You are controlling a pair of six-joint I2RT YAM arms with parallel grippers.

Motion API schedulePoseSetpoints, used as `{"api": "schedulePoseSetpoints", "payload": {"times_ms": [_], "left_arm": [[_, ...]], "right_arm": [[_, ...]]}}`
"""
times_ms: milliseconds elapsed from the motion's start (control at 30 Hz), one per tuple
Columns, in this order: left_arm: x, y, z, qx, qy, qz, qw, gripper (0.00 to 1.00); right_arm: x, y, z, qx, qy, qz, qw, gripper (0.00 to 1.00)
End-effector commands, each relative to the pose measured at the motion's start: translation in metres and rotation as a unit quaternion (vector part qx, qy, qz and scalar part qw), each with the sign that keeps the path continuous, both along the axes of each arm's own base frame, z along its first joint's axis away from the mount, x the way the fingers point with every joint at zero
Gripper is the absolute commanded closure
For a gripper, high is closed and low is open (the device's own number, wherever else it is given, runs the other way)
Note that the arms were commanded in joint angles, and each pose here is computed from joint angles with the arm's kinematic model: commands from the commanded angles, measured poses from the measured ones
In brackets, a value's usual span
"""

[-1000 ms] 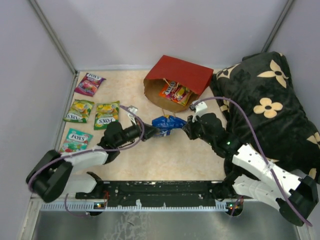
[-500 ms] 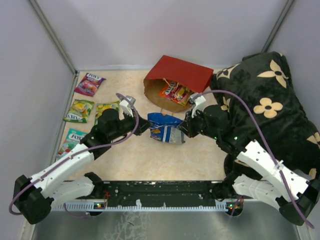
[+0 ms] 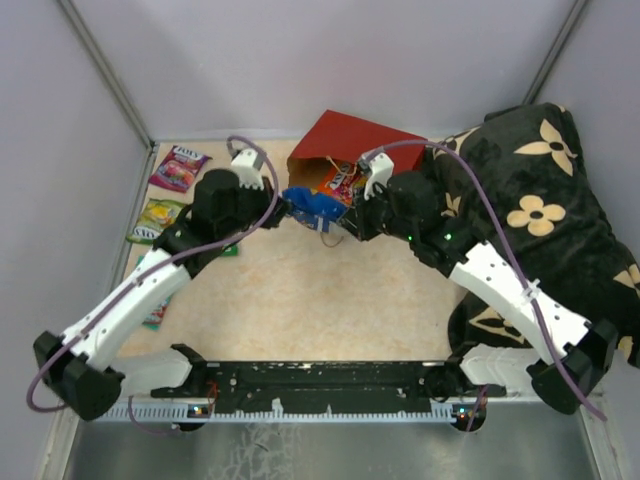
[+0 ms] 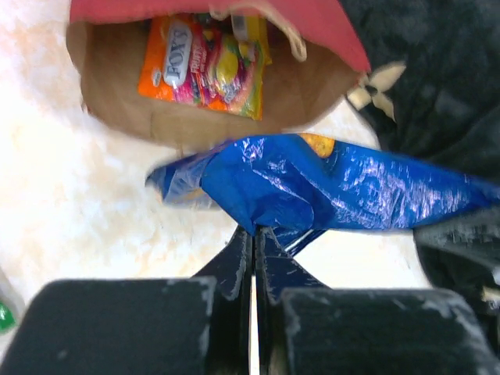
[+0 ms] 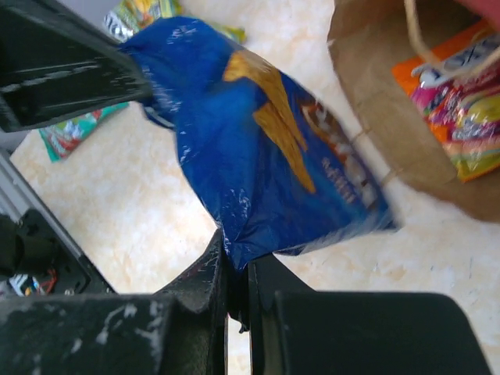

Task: Take the snacks out of the paper bag
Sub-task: Place the snack at the center of the board, then adjust the snack at the center of the board.

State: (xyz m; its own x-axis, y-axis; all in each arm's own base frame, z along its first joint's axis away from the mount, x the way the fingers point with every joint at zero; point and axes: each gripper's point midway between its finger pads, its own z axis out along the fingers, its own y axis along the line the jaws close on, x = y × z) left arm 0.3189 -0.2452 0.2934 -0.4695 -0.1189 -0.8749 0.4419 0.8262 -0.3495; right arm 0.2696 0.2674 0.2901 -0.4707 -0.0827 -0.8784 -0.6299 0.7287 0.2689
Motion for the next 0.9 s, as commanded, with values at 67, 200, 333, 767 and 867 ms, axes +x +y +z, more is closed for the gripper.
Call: {"api": "schedulePoseSetpoints", "payload": {"times_ms": [67, 200, 333, 767, 867], "left_arm": [[-0.101, 0.033, -0.112, -0.026, 0.113, -0.037, 0.993, 1.0], [-0.139, 0.05, -0.167, -0.026, 0.178, -0.033, 0.983, 0.03], [-0.12, 0.052, -0.136, -0.027, 0.128, -0.012, 0.991, 0.0], [-0.017, -0.034, -0.149, 0.007, 0.094, -0.076, 0.993, 0.95], [-0.005, -0.056, -0.174, -0.002, 0.098, -0.105, 0.99, 1.0]], "right_arm": [[-0.083, 0.008, -0.081, -0.02, 0.022, 0.037, 0.999, 0.97], [-0.132, 0.008, -0.155, -0.048, 0.075, 0.076, 0.993, 0.04], [-0.11, 0.001, -0.111, -0.004, 0.001, 0.032, 0.999, 0.01], [0.028, -0.017, -0.088, 0.097, 0.02, -0.064, 0.993, 0.75], [0.044, -0.004, -0.108, 0.097, 0.024, -0.054, 0.994, 0.9]]}}
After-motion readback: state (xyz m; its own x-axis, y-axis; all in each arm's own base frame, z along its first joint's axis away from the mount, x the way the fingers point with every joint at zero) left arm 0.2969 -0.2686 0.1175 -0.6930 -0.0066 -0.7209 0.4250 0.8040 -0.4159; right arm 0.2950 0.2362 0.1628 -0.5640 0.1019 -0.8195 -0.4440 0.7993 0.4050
